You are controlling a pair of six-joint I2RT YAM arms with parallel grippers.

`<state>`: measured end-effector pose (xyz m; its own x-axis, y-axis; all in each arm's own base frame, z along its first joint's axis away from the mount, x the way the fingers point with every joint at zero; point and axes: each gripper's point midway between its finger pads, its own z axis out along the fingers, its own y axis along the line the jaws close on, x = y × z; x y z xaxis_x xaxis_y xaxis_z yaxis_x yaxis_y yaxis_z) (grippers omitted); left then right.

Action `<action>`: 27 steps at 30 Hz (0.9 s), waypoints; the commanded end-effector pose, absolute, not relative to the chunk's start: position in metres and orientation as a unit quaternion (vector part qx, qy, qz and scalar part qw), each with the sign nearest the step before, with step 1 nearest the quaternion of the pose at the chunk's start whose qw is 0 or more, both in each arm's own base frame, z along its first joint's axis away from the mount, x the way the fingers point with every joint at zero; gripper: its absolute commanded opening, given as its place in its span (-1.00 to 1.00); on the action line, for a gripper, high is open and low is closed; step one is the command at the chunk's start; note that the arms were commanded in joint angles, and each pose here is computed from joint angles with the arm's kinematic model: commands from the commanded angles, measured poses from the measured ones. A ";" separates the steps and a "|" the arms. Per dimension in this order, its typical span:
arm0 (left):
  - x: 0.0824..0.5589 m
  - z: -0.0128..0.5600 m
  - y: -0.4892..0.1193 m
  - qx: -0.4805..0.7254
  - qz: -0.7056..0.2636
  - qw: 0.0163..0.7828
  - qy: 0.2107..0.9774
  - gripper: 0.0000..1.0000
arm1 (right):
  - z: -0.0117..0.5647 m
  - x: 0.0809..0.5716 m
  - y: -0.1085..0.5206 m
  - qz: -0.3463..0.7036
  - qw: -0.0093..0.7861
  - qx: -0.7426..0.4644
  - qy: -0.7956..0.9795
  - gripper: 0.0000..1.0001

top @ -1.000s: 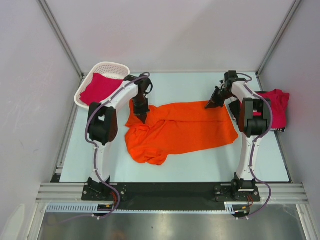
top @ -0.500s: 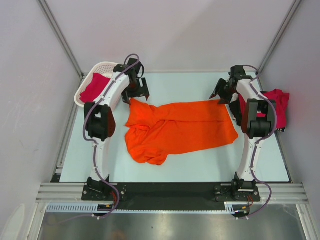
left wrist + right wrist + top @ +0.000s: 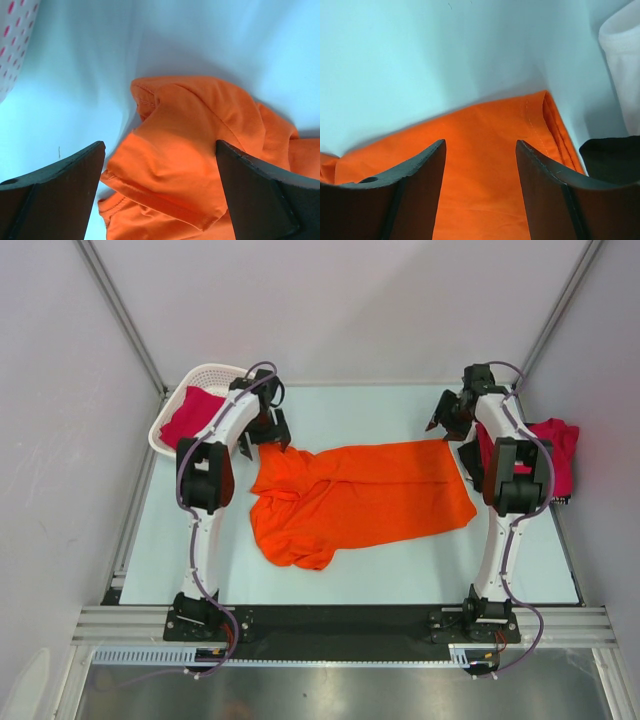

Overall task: Fold and stack the t-shirts
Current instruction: Fold the flattened tshirt in 1/3 of the way

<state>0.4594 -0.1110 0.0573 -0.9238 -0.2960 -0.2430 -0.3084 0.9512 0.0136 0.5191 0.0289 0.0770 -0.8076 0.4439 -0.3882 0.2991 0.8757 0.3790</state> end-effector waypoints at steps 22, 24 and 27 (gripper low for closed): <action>0.466 0.064 -0.091 -0.184 0.040 0.131 0.973 0.96 | 0.045 0.521 -0.001 0.045 0.206 0.213 0.954 0.17; 0.466 0.063 -0.090 -0.185 0.041 0.130 0.973 0.96 | 0.044 0.522 0.003 0.051 0.203 0.214 0.954 -0.33; 0.463 0.061 -0.089 -0.189 0.044 0.125 0.973 0.96 | 0.048 0.527 0.006 0.057 0.213 0.214 0.951 -1.00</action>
